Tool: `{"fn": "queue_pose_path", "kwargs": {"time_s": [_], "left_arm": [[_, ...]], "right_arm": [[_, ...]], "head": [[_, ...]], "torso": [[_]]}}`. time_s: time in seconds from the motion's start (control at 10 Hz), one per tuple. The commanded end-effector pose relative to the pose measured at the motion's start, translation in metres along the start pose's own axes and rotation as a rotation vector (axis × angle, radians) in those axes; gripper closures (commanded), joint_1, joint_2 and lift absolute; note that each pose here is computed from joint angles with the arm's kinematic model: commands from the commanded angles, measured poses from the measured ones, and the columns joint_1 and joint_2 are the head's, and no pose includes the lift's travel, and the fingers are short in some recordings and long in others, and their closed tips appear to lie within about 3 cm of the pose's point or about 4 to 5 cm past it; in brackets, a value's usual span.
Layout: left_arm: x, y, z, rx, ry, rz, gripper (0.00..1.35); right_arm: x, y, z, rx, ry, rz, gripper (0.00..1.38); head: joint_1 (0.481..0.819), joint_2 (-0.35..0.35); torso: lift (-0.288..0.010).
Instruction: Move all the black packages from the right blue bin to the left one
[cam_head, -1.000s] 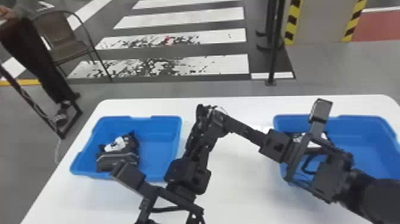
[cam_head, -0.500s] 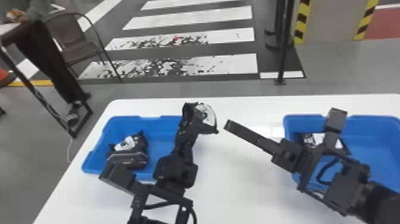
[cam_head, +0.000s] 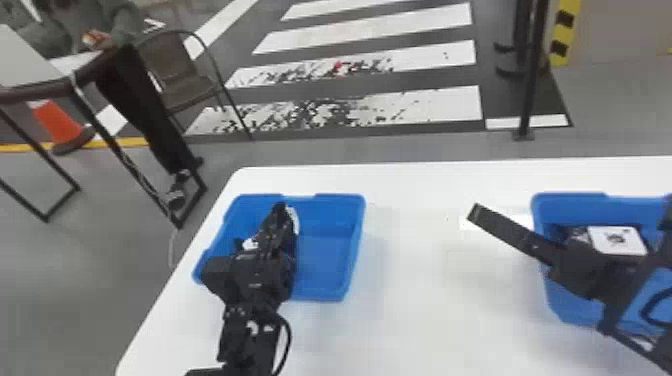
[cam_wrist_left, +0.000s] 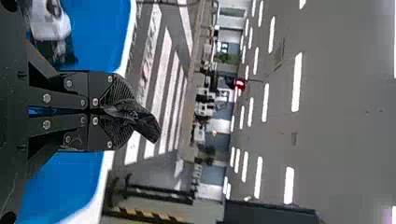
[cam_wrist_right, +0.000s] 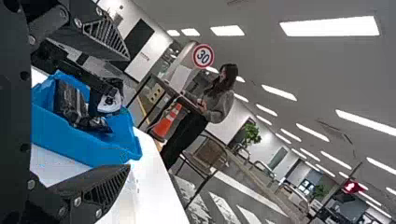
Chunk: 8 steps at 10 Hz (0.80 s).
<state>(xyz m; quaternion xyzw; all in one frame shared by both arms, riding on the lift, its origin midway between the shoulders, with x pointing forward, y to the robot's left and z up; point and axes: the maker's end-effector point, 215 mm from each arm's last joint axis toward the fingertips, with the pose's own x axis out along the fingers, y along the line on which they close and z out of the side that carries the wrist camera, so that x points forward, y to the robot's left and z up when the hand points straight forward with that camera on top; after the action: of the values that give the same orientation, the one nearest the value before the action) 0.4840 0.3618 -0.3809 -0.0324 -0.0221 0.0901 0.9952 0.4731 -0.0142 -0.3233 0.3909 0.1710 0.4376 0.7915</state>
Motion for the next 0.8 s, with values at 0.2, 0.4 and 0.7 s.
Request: {"fn": "queue_pose_path", "kwargs": {"time_s": [0.2, 0.4, 0.7], "left_arm": [[-0.007, 0.010, -0.011, -0.117, -0.008, 0.044, 0.07], [-0.014, -0.023, 0.019, -0.190, -0.105, -0.007, 0.17], [-0.042, -0.064, 0.060, -0.267, -0.159, -0.087, 0.20]], "right_arm": [[-0.038, -0.040, 0.054, -0.293, -0.017, -0.198, 0.11], [-0.073, -0.062, 0.090, -0.505, 0.013, -0.423, 0.11], [-0.137, -0.139, 0.109, -0.558, 0.101, -0.754, 0.11]], "head": [[0.695, 0.350], [0.695, 0.298], [0.695, 0.162]], "torso": [[-0.154], [-0.154], [-0.154]]}}
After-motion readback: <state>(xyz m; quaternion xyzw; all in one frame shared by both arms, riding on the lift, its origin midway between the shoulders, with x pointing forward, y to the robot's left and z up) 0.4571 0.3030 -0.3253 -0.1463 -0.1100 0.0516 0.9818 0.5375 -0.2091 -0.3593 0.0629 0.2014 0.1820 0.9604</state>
